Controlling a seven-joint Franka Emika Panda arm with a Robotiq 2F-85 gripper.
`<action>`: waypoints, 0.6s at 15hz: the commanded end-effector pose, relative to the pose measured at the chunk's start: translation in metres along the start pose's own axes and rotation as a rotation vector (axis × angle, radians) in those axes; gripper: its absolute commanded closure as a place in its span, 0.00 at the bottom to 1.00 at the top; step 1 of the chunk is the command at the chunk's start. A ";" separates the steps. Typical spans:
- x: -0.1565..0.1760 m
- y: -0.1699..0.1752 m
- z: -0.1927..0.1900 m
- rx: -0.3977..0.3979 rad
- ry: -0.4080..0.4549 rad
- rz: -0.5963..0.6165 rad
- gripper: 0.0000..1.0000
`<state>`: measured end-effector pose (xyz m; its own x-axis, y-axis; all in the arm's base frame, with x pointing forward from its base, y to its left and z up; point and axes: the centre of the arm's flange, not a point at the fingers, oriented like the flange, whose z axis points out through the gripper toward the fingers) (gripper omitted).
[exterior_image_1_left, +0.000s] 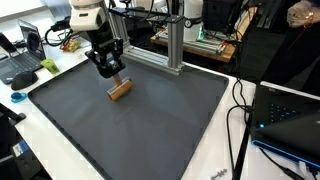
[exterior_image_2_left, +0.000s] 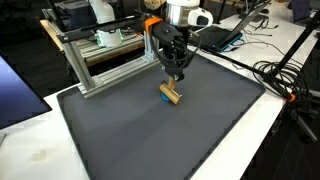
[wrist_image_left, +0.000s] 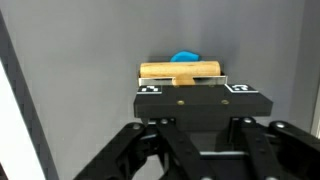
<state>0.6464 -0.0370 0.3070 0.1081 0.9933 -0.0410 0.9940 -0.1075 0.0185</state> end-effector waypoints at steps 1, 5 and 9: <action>-0.015 0.004 0.033 0.026 0.003 0.010 0.78; -0.016 0.006 0.035 0.027 -0.005 0.010 0.78; -0.018 0.008 0.039 0.028 -0.013 0.016 0.78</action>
<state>0.6467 -0.0436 0.3065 0.1189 0.9920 -0.0414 0.9928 -0.1182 0.0186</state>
